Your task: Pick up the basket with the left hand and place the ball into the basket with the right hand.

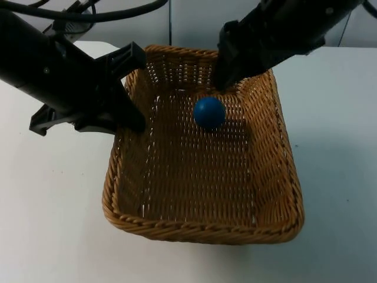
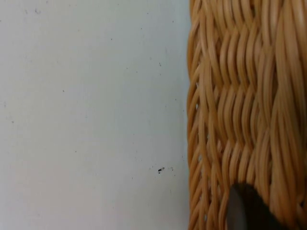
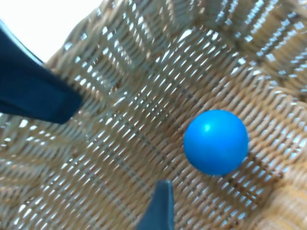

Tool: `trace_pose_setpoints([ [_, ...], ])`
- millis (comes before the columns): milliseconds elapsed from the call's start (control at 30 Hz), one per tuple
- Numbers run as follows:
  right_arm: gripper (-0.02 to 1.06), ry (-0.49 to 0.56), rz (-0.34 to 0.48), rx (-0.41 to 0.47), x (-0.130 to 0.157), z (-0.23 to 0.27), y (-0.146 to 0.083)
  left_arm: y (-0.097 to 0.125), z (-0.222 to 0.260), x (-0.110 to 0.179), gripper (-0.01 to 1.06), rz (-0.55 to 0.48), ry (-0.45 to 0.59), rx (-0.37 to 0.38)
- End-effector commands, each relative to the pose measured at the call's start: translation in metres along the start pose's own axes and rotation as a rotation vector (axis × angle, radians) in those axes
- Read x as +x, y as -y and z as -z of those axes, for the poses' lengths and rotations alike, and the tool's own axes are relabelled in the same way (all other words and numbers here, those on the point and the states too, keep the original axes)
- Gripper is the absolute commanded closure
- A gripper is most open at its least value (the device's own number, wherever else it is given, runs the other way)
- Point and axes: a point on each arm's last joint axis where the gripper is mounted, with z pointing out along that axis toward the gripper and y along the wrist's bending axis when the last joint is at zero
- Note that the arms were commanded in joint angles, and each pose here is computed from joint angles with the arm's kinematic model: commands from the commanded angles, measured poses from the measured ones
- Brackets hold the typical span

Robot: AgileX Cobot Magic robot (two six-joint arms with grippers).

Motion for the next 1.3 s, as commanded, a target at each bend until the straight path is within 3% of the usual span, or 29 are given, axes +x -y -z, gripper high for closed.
trace_pose_setpoints([
  [0,0.27,0.063,-0.001,0.017,0.007,0.015,-0.003,0.003,0.000,0.000,1.05,0.017,0.003,0.020],
  [367,0.27,0.204,-0.039,0.055,0.061,0.059,-0.012,-0.003,-0.005,-0.002,1.05,0.015,0.018,-0.006],
  [700,0.28,0.236,-0.061,0.050,0.069,0.081,-0.016,-0.018,-0.021,-0.002,1.05,0.052,0.009,-0.048],
  [933,0.29,0.257,-0.056,0.048,0.071,0.094,-0.018,-0.027,-0.047,-0.007,1.05,0.095,0.008,0.054],
  [1267,0.29,0.246,-0.056,0.045,0.072,0.094,-0.018,-0.039,-0.074,-0.021,1.05,0.115,-0.020,0.065],
])
